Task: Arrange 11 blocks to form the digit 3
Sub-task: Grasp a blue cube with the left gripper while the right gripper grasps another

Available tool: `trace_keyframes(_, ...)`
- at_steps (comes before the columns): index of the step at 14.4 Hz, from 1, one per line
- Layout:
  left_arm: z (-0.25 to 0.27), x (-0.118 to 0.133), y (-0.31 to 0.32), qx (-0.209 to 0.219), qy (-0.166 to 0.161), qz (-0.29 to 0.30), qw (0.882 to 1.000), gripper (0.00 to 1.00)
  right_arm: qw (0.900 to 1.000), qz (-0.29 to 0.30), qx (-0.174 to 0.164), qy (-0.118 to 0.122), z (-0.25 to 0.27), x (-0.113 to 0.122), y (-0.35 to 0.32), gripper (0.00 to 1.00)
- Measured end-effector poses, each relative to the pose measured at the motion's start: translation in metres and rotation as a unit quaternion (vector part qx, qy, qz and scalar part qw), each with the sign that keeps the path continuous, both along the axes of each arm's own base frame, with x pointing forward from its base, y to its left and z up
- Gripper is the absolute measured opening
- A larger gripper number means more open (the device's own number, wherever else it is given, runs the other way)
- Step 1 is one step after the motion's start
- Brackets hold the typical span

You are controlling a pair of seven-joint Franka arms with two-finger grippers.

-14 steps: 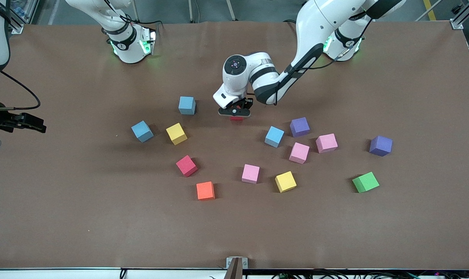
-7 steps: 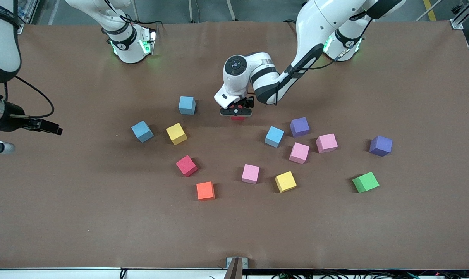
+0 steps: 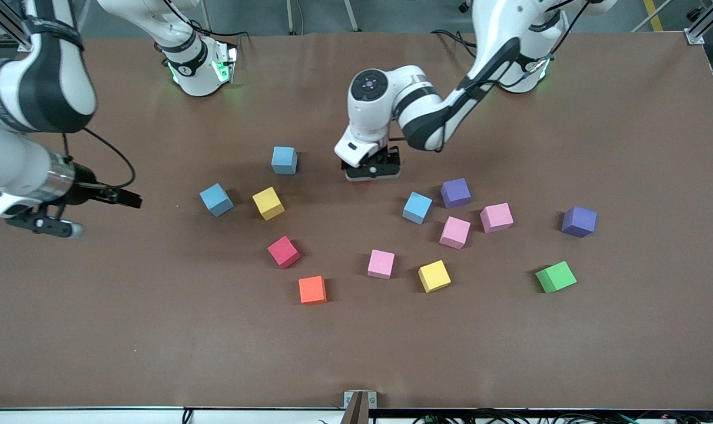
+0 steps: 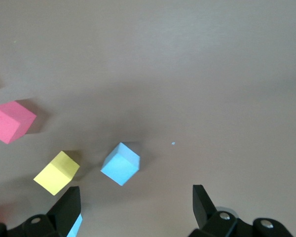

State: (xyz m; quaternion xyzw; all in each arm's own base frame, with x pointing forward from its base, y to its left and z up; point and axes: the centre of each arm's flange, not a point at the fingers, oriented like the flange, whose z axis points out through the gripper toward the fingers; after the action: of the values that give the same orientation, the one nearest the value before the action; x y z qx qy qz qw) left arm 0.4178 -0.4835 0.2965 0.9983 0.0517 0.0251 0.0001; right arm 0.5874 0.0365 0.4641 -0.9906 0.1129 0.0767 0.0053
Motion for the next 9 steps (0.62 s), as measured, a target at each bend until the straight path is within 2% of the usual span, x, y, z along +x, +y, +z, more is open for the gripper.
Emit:
trace_keyframes(2, 0.012, 0.030, 0.033, 0.015, -0.004, 0.034, 0.999, 1.00, 1.000, 0.002, -0.002, -0.005, -0.022, -0.004, 0.021, 1.00)
trace_keyframes(4, 0.014, 0.056, 0.070, 0.042, 0.007, 0.070, 0.997, 1.00, 1.000, -0.006, -0.005, -0.012, -0.051, -0.013, 0.048, 1.00)
trace_keyframes(7, 0.006, 0.086, 0.119, 0.056, 0.034, 0.133, 0.989, 1.00, 1.000, -0.004, -0.011, -0.017, -0.103, -0.040, 0.096, 1.00)
trace_keyframes(9, -0.001, 0.098, 0.143, 0.054, 0.049, 0.197, 0.978, 1.00, 1.000, 0.008, -0.014, -0.016, -0.131, -0.062, 0.123, 1.00)
